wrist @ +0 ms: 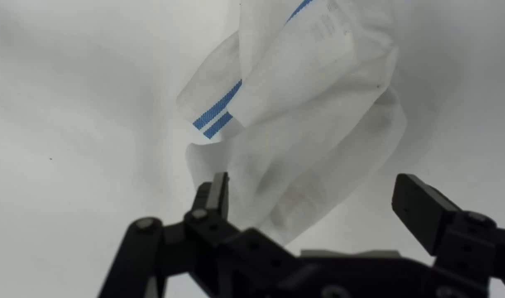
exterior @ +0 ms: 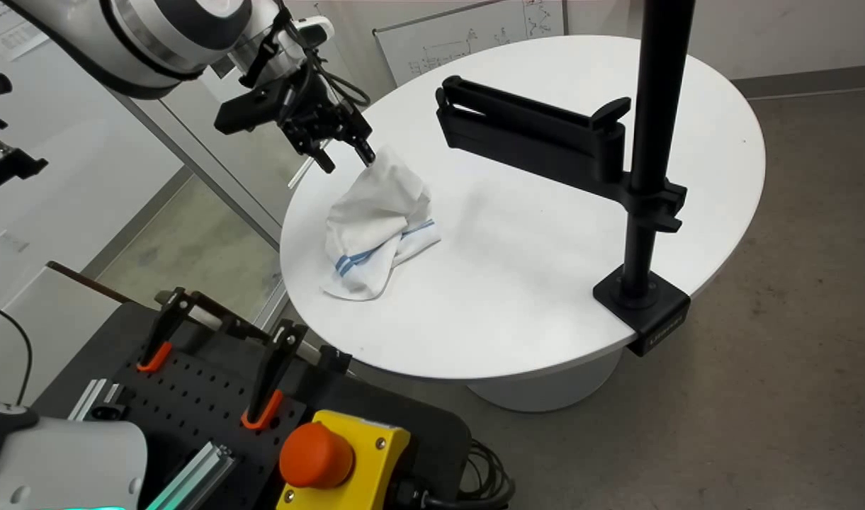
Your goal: Pick up the towel and put it on the black object
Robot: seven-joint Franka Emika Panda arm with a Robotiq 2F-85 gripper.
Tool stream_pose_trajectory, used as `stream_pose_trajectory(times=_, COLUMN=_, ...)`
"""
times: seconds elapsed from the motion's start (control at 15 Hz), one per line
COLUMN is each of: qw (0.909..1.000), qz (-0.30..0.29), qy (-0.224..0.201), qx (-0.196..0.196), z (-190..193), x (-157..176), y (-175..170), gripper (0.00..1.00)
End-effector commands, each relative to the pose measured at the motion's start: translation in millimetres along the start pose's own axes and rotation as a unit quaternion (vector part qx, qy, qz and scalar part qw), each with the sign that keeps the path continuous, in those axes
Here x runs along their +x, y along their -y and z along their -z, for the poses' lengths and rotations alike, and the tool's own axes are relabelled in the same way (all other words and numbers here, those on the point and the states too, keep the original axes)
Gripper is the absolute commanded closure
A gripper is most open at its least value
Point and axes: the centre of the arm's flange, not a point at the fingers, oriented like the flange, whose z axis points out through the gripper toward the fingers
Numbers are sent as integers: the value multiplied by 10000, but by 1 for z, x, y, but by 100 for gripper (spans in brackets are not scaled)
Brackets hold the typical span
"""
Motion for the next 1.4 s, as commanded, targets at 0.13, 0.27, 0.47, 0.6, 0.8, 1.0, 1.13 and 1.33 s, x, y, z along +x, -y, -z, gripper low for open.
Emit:
stream_pose_trajectory(times=0.13, qw=9993, qz=-285, qy=-62, qx=-251, z=-34, x=3, y=15, gripper=0)
stream_pose_trajectory(times=0.27, qw=9989, qz=-350, qy=-65, qx=-311, z=-40, x=4, y=16, gripper=6)
stream_pose_trajectory(times=0.47, qw=9985, qz=-401, qy=-105, qx=-361, z=-46, x=5, y=16, gripper=32)
stream_pose_trajectory(times=0.6, qw=9984, qz=-392, qy=-126, qx=-383, z=-49, x=7, y=16, gripper=45)
stream_pose_trajectory(times=0.8, qw=9984, qz=-375, qy=-152, qx=-389, z=-49, x=8, y=16, gripper=69)
stream_pose_trajectory(times=1.0, qw=9984, qz=-372, qy=-180, qx=-376, z=-49, x=9, y=16, gripper=91)
stream_pose_trajectory(times=1.13, qw=9985, qz=-375, qy=-210, qx=-350, z=-46, x=9, y=15, gripper=100)
stream_pose_trajectory(times=1.33, qw=9985, qz=-372, qy=-310, qx=-268, z=-38, x=10, y=12, gripper=99)
